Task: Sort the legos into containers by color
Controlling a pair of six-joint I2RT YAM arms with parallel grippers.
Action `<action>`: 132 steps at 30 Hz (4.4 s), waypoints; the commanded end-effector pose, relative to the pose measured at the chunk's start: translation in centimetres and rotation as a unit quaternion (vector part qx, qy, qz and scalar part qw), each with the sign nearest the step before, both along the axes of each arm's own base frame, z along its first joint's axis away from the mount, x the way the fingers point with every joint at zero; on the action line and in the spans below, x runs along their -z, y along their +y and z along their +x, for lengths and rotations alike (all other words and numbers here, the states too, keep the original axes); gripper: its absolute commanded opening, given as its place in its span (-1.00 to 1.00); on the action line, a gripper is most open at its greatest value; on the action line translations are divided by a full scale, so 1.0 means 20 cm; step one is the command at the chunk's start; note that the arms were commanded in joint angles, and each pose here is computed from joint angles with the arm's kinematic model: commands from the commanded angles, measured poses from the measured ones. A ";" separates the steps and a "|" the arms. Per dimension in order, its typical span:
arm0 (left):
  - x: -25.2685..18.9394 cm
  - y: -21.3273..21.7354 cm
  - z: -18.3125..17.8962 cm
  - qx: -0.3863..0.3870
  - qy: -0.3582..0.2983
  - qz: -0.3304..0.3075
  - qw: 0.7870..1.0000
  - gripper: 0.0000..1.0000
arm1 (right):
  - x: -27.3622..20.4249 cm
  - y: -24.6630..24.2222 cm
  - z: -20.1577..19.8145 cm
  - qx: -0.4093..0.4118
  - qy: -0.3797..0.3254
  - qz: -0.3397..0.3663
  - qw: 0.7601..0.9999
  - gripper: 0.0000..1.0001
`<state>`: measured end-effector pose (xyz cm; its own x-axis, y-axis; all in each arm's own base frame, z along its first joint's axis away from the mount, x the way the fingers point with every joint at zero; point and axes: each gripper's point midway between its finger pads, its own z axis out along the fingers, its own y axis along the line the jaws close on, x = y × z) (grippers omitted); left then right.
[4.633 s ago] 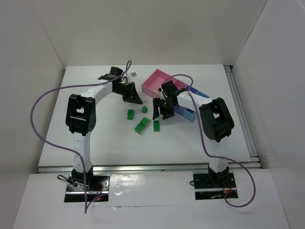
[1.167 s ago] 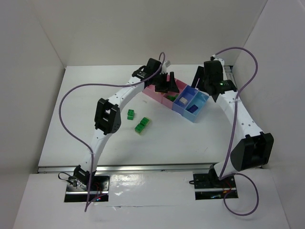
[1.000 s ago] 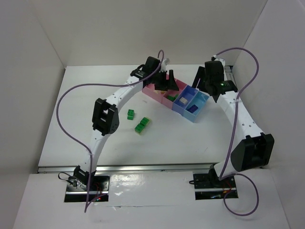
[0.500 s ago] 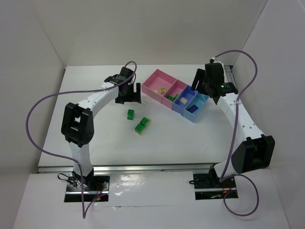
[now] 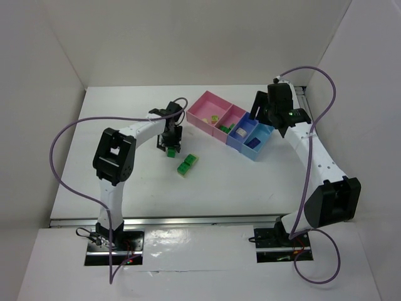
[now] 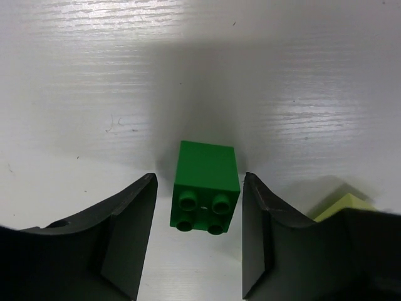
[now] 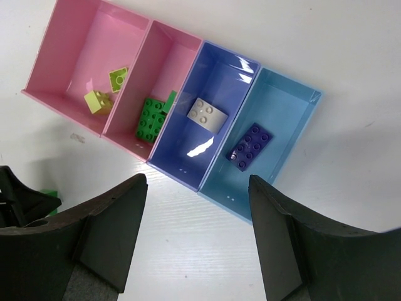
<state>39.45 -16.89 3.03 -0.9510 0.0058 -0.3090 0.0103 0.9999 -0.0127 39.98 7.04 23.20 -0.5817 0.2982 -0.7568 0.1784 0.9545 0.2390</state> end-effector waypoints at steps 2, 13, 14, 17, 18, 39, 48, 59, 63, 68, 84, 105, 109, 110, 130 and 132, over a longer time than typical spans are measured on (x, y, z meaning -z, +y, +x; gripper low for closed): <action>-0.05 0.02 0.02 0.006 -0.012 0.022 1.000 0.07 | -0.01 0.02 0.02 -0.001 -0.011 0.005 1.000 0.46; -0.37 -0.11 0.04 0.060 -0.029 -0.083 0.994 -1.00 | 0.07 0.24 0.00 -0.108 0.017 0.046 0.993 0.46; -0.45 -0.22 0.00 0.095 -0.019 -0.163 0.982 -1.00 | 0.09 0.30 0.00 -0.150 0.019 0.055 0.987 0.46; -0.68 -0.33 -0.01 0.155 -0.041 -0.312 0.936 -1.00 | 0.06 0.58 -0.12 -0.316 0.017 0.164 0.934 0.46; -0.80 -0.33 0.02 0.174 -0.074 -0.347 0.919 -1.00 | -0.02 0.67 -0.19 -0.386 -0.003 0.214 0.897 0.50; -1.23 -0.55 -0.15 0.304 -0.069 -0.594 0.742 -1.00 | -0.09 1.18 -0.32 -0.543 -0.013 0.355 0.761 0.66; -1.20 -0.54 -0.15 0.305 -0.069 -0.593 0.742 -1.00 | -0.11 1.27 -0.28 -0.523 -0.032 0.380 0.763 0.19; -1.22 -0.45 -0.08 0.291 -0.086 -0.593 0.746 -1.00 | 0.02 1.16 -0.27 -0.472 0.001 0.361 0.804 -0.83; -1.21 -0.40 -0.05 0.283 -0.085 -0.587 0.754 -1.00 | 0.11 1.00 -0.21 -0.410 0.011 0.310 0.858 -0.83; -1.15 -0.43 0.00 0.261 -0.074 -0.578 0.769 -1.00 | 0.16 0.78 -0.05 -0.276 0.017 0.230 0.933 -0.83; -0.85 -0.71 0.22 0.175 -0.067 -0.438 0.879 -1.00 | 0.54 0.45 0.46 -0.103 0.091 0.048 0.989 -0.62; -0.63 -1.08 0.44 0.163 -0.070 -0.403 0.898 -0.94 | 0.00 -0.08 0.23 0.038 -0.026 -0.009 0.999 0.41; -0.56 -1.19 0.46 0.158 -0.068 -0.418 0.892 -0.42 | -0.10 -0.15 0.08 0.052 -0.036 -0.011 0.998 0.41; -0.58 -1.20 0.48 0.162 -0.077 -0.427 0.886 -0.17 | -0.09 -0.18 0.05 0.057 -0.031 -0.012 0.998 0.41; -0.76 -0.61 0.23 0.145 -0.122 -0.245 0.951 0.51 | 0.08 0.05 -0.05 -0.029 0.010 0.037 0.999 0.41; -0.66 -0.48 0.13 0.147 -0.106 -0.180 0.967 0.64 | 0.11 0.12 -0.05 -0.045 0.018 0.042 0.998 0.41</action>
